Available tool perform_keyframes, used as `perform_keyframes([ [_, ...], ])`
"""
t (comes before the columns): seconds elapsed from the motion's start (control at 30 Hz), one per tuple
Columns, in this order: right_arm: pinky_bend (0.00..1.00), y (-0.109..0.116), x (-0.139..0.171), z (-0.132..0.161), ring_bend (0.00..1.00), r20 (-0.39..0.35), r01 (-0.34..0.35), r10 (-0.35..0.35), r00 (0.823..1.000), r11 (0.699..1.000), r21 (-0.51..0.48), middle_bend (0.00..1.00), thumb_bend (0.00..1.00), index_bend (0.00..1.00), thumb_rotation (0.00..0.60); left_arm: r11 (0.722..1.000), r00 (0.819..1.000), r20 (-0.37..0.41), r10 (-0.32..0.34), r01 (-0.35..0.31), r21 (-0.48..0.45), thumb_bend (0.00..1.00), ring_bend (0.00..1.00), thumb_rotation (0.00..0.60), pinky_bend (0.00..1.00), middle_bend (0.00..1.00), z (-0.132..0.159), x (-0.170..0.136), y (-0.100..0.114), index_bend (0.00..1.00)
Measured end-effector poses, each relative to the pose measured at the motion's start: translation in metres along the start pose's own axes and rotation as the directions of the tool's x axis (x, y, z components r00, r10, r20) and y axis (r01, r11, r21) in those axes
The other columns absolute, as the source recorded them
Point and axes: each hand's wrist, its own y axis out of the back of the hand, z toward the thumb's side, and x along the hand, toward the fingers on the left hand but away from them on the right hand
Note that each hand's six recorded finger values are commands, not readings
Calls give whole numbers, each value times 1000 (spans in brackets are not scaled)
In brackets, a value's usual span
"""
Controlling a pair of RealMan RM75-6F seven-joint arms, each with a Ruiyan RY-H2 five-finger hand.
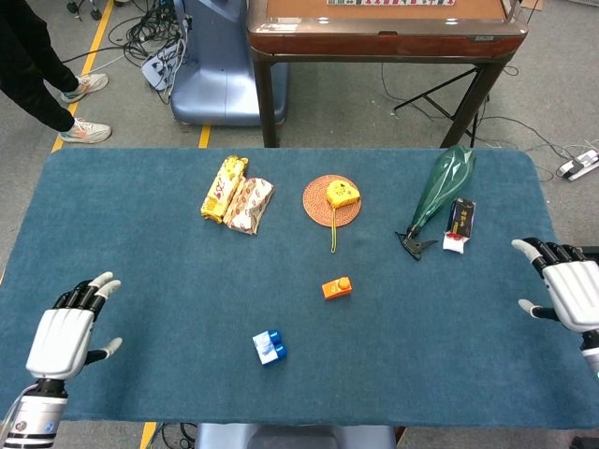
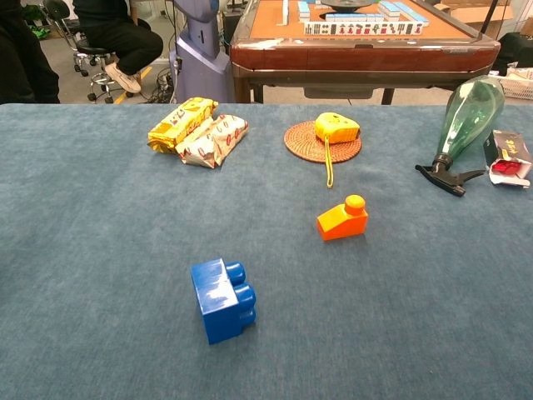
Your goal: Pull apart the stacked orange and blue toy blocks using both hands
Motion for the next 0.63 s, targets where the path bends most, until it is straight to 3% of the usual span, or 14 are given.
perform_keyframes([
  [0.33, 239, 2, 15, -9, 216, 29, 20, -19, 999, 1000, -21, 190, 0, 182, 600, 1000, 997, -79, -16, 17, 18, 0, 162, 600, 262, 157, -23, -17, -2, 228],
  [0.63, 239, 3, 15, -8, 216, 30, 16, -15, 999, 999, -37, 190, 0, 182, 600, 999, 997, -75, -25, 28, 41, 0, 162, 600, 262, 157, -24, -22, -7, 223],
])
